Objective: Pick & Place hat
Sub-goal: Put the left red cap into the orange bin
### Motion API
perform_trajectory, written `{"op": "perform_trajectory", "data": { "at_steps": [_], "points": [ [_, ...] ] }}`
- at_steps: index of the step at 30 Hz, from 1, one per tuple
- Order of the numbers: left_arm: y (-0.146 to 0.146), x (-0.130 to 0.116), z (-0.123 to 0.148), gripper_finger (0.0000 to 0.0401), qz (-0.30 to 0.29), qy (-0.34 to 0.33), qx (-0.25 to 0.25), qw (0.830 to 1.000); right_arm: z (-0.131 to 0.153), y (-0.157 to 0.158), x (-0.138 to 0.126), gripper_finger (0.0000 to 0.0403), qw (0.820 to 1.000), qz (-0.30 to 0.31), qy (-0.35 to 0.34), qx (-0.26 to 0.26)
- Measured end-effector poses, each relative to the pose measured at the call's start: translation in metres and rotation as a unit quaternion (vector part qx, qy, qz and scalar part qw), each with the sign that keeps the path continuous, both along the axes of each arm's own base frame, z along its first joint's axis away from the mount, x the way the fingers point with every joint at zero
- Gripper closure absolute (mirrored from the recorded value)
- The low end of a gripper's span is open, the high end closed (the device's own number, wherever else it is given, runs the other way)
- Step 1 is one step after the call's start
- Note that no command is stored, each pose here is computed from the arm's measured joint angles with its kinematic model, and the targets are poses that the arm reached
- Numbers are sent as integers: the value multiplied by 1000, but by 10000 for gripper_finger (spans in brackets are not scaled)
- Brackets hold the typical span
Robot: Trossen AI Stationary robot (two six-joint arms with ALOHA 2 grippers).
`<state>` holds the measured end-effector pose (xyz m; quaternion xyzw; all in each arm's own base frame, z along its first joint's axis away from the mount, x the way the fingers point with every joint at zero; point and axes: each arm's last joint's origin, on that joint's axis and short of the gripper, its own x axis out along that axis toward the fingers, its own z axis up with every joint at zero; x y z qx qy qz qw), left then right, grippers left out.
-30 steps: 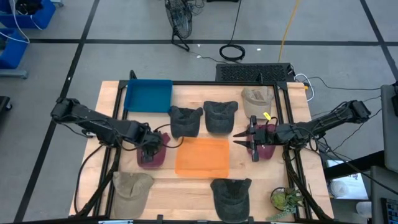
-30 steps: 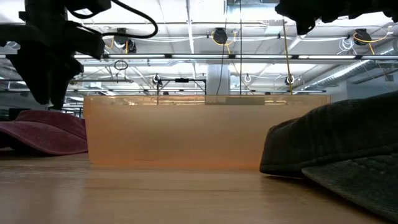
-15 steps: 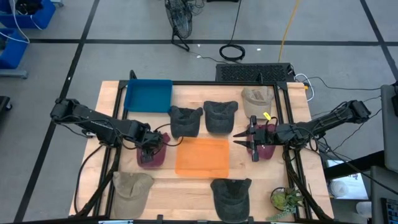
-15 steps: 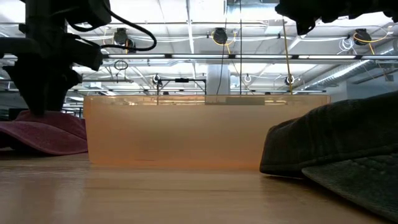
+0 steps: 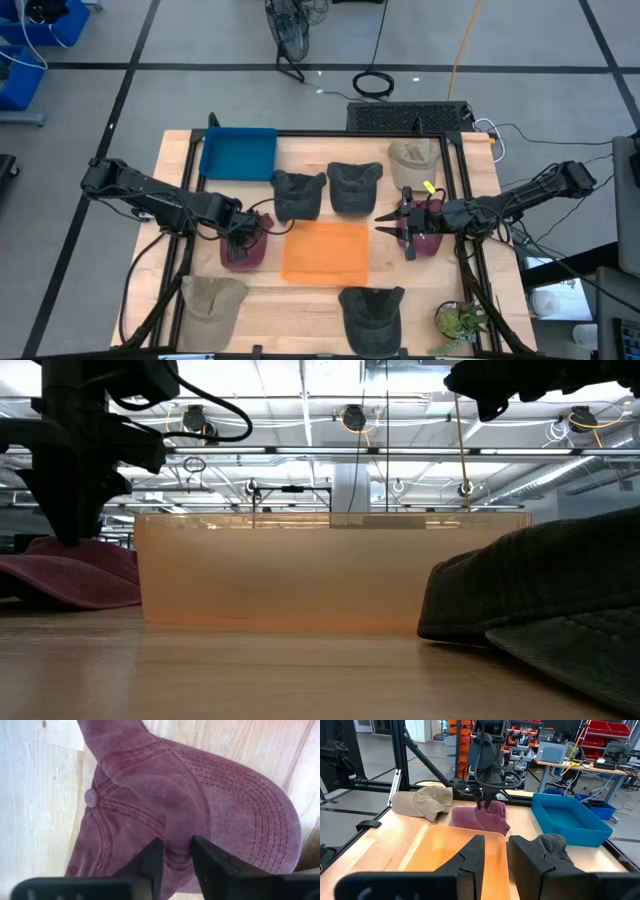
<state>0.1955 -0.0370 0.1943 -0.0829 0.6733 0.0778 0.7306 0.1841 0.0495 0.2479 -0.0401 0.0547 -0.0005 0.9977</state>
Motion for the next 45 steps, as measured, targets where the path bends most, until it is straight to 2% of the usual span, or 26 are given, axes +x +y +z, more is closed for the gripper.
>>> {"op": "perform_trajectory", "data": {
  "at_steps": [7,14,22,28,31,35,40,45],
  "points": [
    [-1,0,0,350,-3,0,-3,1000,0,0,0,328,1000,0,0,0],
    [-3,0,0,393,-15,3,-38,999,0,0,0,328,1000,0,1,0],
    [-5,0,0,369,-50,7,-71,996,0,0,0,328,1000,0,1,-1],
    [0,-1,0,392,-63,12,-68,996,0,0,0,328,1000,0,1,0],
    [3,1,2,391,-63,8,-68,996,0,0,0,328,1000,0,1,0],
    [4,7,11,379,-75,-11,-67,995,0,0,0,328,1000,0,1,0],
    [2,16,29,395,-79,-42,-69,994,-1,0,0,328,1000,0,4,-1],
    [0,18,47,378,-80,-45,-63,994,-1,0,0,328,1000,0,7,-2]
  ]
}}
